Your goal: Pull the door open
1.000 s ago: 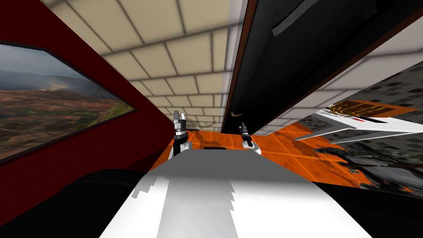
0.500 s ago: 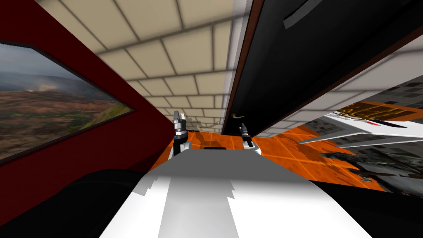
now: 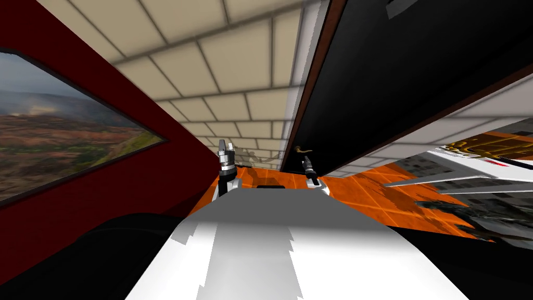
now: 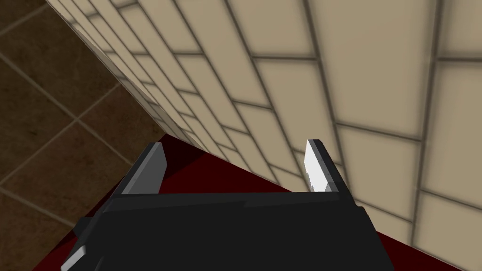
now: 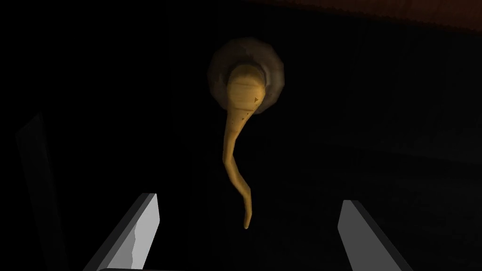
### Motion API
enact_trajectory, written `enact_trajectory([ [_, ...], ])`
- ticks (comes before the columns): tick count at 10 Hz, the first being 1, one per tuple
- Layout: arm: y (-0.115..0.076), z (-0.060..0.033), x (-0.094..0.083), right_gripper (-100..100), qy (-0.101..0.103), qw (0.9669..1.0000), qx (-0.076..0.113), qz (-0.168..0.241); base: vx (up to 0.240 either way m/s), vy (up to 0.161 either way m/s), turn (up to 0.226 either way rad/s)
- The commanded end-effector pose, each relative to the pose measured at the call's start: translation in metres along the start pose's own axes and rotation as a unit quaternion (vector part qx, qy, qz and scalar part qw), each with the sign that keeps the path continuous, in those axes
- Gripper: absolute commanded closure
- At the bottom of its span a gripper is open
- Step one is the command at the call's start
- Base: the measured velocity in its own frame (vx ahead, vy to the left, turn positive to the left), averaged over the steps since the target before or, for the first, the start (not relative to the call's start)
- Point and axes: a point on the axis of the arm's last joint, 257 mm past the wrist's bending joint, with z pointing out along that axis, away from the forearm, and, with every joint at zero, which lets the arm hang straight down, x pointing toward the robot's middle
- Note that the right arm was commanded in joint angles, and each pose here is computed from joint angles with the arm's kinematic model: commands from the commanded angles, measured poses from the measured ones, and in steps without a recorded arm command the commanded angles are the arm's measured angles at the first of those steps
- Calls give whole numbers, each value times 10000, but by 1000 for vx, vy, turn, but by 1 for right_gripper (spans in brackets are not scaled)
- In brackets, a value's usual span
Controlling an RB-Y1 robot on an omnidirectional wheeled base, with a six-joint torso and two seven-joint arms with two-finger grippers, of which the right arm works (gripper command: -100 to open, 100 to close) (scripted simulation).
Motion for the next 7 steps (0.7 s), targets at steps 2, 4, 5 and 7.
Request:
enact_trajectory([
  [2,-25,-38,-145,-100,-107,9999,19,1,213,-27,89],
  [4,-49,-84,-301,-100,-223,9997,40,1,194,-20,125],
  [5,-59,-106,-373,-100,-277,9996,49,0,204,-20,113],
  [7,-71,-137,-471,-100,-351,9994,60,-1,189,-35,81],
])
